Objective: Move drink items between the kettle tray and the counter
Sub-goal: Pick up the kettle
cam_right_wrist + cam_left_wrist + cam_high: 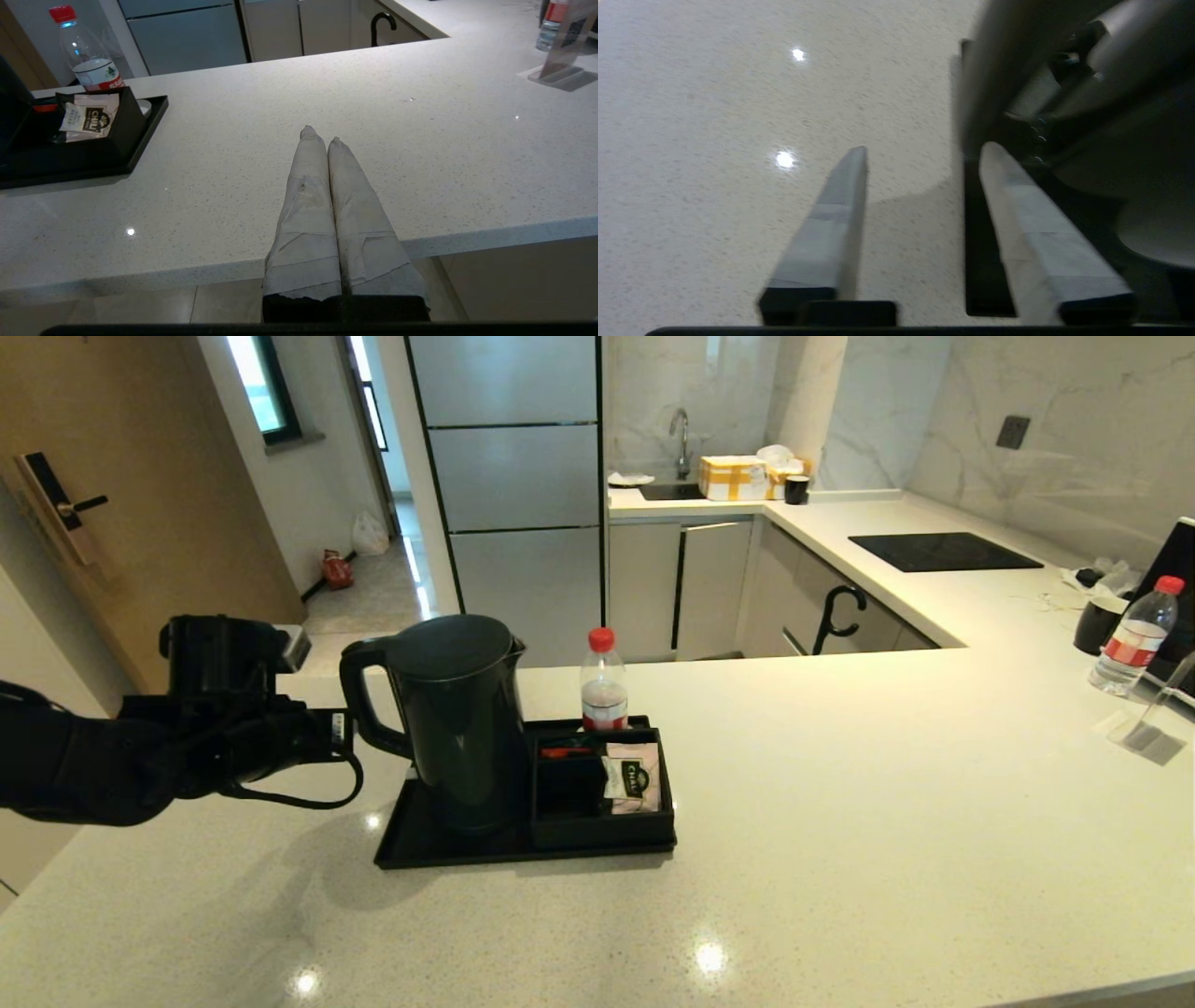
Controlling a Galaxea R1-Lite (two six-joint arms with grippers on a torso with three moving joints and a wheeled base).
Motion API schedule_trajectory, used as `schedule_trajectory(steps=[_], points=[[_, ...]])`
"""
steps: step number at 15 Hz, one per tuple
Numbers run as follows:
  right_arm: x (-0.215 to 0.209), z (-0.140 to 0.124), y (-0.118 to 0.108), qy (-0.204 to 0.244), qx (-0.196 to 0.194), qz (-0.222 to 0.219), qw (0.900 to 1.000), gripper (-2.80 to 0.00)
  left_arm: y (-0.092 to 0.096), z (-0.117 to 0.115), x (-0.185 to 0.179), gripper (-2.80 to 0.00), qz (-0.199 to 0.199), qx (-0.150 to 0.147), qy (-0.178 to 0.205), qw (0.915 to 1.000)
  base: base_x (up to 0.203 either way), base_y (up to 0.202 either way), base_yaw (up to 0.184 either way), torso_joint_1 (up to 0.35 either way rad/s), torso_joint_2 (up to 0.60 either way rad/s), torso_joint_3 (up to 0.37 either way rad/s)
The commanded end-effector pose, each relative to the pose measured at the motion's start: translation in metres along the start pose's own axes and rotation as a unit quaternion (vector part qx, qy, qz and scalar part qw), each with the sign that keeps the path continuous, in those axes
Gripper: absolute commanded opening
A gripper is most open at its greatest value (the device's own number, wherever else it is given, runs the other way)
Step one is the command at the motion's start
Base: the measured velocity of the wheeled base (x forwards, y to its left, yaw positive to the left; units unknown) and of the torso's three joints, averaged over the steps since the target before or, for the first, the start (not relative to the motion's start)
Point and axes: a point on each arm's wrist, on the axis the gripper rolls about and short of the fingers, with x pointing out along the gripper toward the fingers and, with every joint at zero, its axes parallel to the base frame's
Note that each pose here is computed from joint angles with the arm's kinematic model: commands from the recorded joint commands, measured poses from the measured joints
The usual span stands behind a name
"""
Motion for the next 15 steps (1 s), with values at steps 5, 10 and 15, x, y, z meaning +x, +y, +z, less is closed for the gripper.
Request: schedule_trajectory(steps=[5, 10, 15], points=[[0.002, -0.009, 0.0, 0.015, 0.0, -0.001, 1.0, -2.8, 0.002, -0.007, -0.01, 0.0, 0.002, -0.004, 0.003, 1.0, 0.0, 0.0, 0.0, 0.0, 0.0, 0.0], [0.002, -0.009, 0.0, 0.015, 0.0, -0.001, 1.0, -2.8, 0.0, 0.004, 0.001, 0.0, 0.004, -0.011, -0.014, 0.9998, 0.0, 0.0, 0.0, 0.0, 0.0, 0.0], [0.002, -0.009, 0.0, 0.015, 0.0, -0.001, 1.0, -2.8, -0.002, 0.007, 0.012, 0.0, 0.006, -0.014, -0.037, 0.9992, 0.0, 0.0, 0.0, 0.0, 0.0, 0.0]])
